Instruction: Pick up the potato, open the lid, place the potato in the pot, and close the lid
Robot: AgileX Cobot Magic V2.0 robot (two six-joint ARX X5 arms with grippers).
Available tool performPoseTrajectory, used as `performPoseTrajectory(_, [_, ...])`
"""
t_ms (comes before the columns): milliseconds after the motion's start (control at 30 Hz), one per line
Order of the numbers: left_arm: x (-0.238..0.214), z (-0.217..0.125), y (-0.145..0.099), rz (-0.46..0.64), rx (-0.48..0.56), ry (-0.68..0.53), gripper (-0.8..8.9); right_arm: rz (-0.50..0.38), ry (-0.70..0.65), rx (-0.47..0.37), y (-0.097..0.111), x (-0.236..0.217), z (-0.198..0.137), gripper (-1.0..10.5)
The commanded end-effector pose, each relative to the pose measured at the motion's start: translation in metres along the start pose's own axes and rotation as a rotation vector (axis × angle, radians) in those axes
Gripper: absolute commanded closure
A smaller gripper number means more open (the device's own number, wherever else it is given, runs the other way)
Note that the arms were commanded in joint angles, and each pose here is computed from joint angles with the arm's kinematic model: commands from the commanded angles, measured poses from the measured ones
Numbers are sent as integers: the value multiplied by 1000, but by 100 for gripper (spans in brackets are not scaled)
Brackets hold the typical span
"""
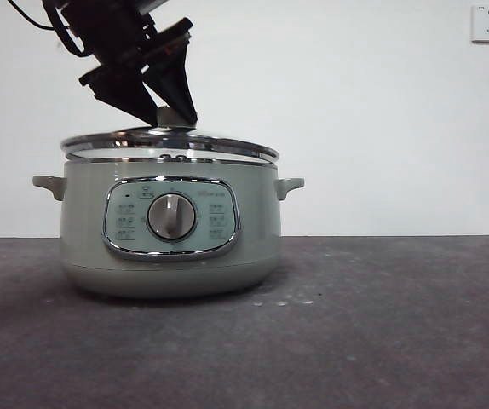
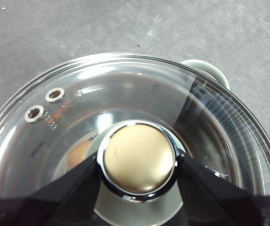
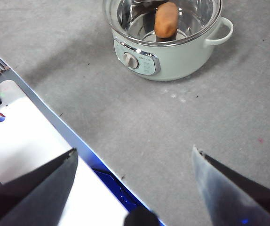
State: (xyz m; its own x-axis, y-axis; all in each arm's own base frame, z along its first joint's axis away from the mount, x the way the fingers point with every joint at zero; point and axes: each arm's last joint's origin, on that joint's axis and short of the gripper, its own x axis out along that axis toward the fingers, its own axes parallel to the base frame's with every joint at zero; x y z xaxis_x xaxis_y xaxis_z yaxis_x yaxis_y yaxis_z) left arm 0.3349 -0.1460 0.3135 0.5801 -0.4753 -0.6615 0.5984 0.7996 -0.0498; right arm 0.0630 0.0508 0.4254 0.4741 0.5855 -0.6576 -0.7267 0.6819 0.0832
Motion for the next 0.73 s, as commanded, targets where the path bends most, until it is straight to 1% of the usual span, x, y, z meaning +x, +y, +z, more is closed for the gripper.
performPoseTrajectory(33, [3, 6, 0, 8, 22, -33, 822, 1, 27, 17, 0, 2, -3, 538])
performPoseTrajectory(300, [3, 5, 0, 13, 20, -26, 822, 1, 25, 25, 0, 1, -4, 538])
performPoseTrajectory(467, [3, 3, 1, 52, 27, 5, 822, 1, 25, 24, 0, 1, -4, 538])
performPoseTrajectory(733, [3, 1, 1, 47, 31, 23, 822, -6, 26, 24, 0, 1, -4, 538])
